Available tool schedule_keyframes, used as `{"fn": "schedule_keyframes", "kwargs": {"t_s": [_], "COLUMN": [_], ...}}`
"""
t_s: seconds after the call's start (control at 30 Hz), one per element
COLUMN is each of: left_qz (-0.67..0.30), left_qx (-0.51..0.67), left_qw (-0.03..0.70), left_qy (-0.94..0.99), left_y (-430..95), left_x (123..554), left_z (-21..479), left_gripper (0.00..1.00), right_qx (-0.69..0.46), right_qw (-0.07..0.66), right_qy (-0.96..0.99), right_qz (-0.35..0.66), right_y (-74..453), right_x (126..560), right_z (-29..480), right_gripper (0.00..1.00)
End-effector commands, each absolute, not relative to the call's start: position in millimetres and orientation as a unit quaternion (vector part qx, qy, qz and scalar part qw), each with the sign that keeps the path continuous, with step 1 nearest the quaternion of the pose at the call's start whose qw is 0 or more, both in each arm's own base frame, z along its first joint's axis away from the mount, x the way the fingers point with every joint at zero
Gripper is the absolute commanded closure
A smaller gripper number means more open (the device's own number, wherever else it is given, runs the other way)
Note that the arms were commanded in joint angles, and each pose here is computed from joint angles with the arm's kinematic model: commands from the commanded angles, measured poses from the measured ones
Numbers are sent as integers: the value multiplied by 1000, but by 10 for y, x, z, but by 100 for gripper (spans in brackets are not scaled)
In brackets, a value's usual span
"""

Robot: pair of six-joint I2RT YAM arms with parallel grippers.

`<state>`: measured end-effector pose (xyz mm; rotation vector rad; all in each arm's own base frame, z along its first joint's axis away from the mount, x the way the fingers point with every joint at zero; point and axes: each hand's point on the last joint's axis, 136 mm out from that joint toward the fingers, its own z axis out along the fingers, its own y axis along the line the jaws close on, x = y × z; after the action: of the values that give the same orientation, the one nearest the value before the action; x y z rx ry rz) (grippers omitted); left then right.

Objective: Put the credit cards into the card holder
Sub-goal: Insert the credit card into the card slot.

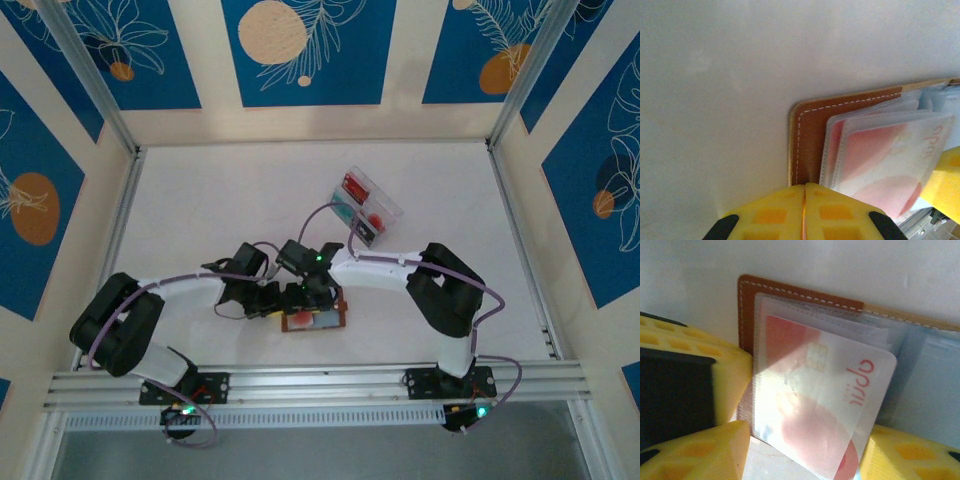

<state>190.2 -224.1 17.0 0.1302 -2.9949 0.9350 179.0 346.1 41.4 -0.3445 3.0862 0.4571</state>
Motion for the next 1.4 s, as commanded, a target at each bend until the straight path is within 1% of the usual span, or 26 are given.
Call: {"fn": "schedule_keyframes", "kwargs": {"t_s": [0.0, 0.27, 0.4, 0.73, 0.9, 1.07, 1.13, 1.23, 1.3, 1.37], "left_qz": [265, 267, 266, 270, 273, 275, 273, 269, 267, 267], "left_qx": [47, 48, 47, 48, 48, 48, 48, 48, 47, 47], "left_qw": [16, 16, 17, 15, 14, 16, 15, 16, 17, 17], "left_qy": [-963, -962, -963, -961, -961, -960, -961, -962, -962, -962], "left_y": [-2136, -2135, -2131, -2142, -2151, -2157, -2151, -2130, -2121, -2119], "left_x": [1772, 1764, 1759, 1768, 1775, 1766, 1765, 1755, 1745, 1743], "left_z": [-15, -27, -32, -11, -3, -14, -14, -29, -41, -44], "left_gripper": [92, 92, 92, 92, 92, 92, 92, 92, 92, 92], "right_qx": [-115, -138, -141, -144, -141, -132, -129, -140, -146, -147], "right_qw": [32, 27, 16, -17, -29, -25, -11, 35, 53, 56], "right_qy": [988, 988, 985, 983, 978, 966, 967, 975, 978, 980], "right_qz": [99, 70, 94, 113, 152, 223, 221, 171, 142, 118], "right_y": [3390, 3441, 3487, 3570, 3647, 3748, 3673, 3431, 3262, 3079], "right_x": [1921, 1907, 1849, 1774, 1718, 1739, 1801, 1952, 2023, 2088], "right_z": [446, 400, 401, 248, 254, 421, 483, 629, 723, 737], "right_gripper": [40, 39, 41, 41, 42, 42, 42, 43, 46, 53]}}
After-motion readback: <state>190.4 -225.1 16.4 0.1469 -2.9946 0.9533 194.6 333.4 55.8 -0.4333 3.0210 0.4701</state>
